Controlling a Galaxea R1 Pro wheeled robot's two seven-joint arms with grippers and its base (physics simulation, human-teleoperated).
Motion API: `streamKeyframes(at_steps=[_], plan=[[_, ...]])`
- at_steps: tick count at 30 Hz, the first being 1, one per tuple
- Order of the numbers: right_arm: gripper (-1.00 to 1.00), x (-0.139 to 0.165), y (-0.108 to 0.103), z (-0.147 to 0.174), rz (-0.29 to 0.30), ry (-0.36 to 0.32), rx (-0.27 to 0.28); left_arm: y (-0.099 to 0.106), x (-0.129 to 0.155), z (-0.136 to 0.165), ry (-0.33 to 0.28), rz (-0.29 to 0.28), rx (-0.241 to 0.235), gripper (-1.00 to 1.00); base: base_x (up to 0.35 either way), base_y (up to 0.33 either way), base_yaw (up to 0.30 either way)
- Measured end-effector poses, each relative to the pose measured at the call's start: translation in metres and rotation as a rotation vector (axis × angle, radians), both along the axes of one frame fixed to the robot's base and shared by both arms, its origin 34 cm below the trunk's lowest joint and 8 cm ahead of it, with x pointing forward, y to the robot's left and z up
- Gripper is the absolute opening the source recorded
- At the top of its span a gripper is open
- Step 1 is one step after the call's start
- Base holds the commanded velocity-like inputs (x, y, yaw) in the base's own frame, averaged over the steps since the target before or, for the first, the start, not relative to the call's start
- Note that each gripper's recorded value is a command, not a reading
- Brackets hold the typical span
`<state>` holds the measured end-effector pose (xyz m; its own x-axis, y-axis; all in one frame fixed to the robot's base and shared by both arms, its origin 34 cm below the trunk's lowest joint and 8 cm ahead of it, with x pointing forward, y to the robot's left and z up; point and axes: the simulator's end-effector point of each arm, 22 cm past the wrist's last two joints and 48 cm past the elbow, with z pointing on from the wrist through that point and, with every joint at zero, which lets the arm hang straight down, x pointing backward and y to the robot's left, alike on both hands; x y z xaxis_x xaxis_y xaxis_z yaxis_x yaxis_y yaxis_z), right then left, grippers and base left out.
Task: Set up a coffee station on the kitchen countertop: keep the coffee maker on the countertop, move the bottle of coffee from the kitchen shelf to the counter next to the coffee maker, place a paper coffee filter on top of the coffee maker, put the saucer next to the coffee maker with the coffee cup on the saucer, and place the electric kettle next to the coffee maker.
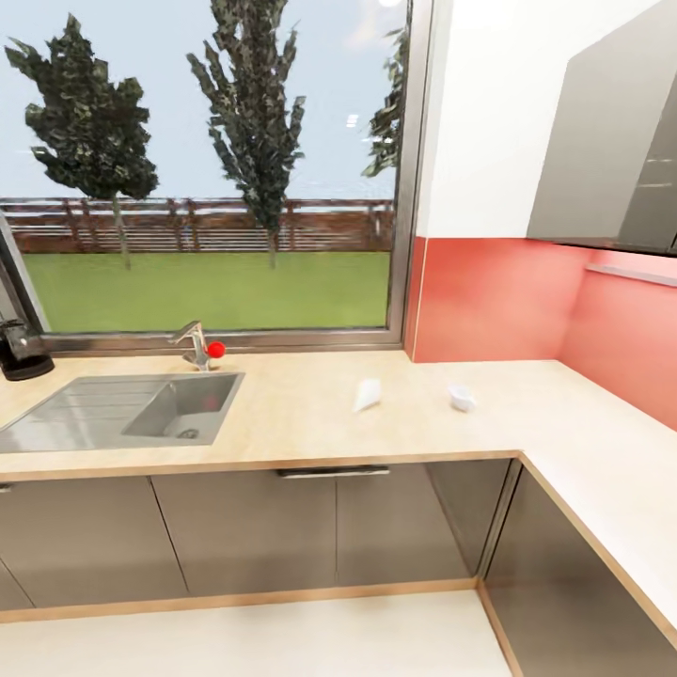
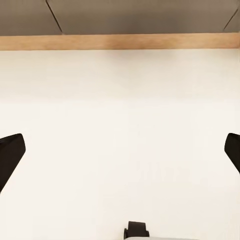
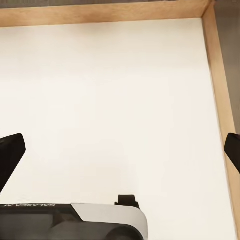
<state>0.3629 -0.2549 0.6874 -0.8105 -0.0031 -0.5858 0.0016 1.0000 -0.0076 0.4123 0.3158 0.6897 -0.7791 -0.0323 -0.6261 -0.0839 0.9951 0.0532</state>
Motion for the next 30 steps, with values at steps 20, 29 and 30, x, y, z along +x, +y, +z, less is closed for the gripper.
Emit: streamKeyframes(at_steps=[20,29,30], plan=[[1.0,-0.0001,0.0001,-0.0001,0.0,0.0,0.0,0.0002,0.0003,0.0001,-0.001,0.0,0.0,1.0,0.303,0.0,0.0],[1.0,0.0013,0.0012,0.0005,-0.001,-0.001,0.003,0.0006,0.0004,0.0,0.0,0.0,0.001,1.0,0.055,0.0,0.0],[1.0,0.0014,0.0016,0.0005,-0.001,-0.002,0.004,0.0006,0.0004,0.0,0.0,0.0,0.001,1.0,0.003,0.0,0.0]])
